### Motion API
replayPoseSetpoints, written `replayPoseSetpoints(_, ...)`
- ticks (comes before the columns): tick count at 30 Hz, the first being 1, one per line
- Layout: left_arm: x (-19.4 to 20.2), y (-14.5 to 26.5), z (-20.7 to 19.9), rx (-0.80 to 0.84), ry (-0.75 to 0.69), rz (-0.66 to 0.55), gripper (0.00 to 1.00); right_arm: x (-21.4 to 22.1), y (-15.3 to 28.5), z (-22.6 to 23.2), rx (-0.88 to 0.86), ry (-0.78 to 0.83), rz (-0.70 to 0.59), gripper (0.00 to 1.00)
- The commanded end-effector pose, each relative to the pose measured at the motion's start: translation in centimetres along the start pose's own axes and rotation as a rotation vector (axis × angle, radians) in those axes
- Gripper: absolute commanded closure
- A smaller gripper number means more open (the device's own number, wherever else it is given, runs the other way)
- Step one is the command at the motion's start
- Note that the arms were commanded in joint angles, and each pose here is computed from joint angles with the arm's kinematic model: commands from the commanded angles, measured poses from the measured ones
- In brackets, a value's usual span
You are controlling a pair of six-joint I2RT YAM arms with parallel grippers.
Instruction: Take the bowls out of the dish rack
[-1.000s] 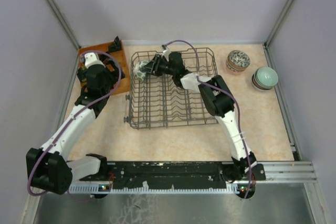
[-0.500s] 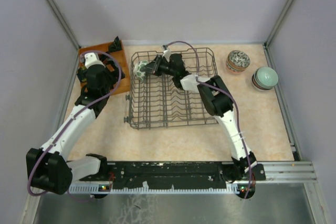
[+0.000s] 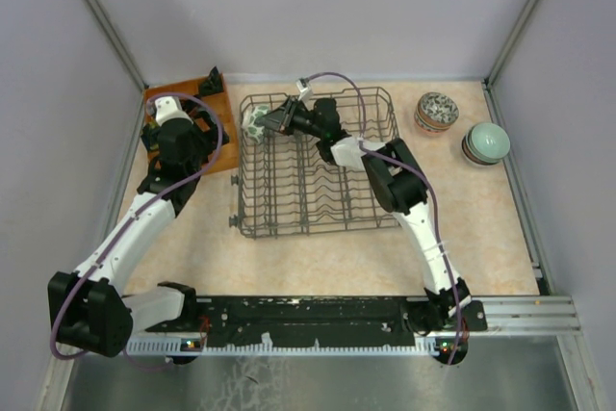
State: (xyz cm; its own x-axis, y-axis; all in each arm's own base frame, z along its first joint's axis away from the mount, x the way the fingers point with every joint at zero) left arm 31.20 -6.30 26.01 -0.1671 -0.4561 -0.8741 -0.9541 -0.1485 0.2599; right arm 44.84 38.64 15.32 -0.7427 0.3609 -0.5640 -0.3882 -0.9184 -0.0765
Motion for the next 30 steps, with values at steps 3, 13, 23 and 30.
replayPoseSetpoints(3, -0.4, 0.1, 0.0, 0.001, -0.003, -0.02, 0.01, -3.5, 0.0, 6.4, -0.214, 0.124, -0.086, 1.0)
replayPoseSetpoints(13, -0.6, 0.3, 0.0, -0.008, -0.001, -0.028, 0.01, -4.8, 0.9, 9.1, -0.262, 0.167, -0.115, 1.0)
replayPoseSetpoints(23, -1.2, 0.6, 0.1, -0.02, 0.004, -0.047, 0.01, -6.6, 2.4, 12.9, -0.317, 0.222, -0.152, 1.0)
replayPoseSetpoints(30, -2.1, 1.0, 0.0, -0.024, 0.013, -0.074, 0.01, -8.4, 4.5, 15.7, -0.281, 0.285, -0.195, 1.0)
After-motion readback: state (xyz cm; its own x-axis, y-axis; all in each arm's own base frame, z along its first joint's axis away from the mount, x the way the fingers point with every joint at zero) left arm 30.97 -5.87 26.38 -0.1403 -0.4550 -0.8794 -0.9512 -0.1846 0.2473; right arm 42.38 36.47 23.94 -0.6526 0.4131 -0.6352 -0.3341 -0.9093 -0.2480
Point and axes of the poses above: each gripper's point midway between its finger pads, its own y axis back along the fingers, its own z axis along the line the jaws close on, x = y × z, the point moved 8 cm from there along y, back along the fingers, and after that the axes turned 5 degrees about y, right-handed, at the moved point
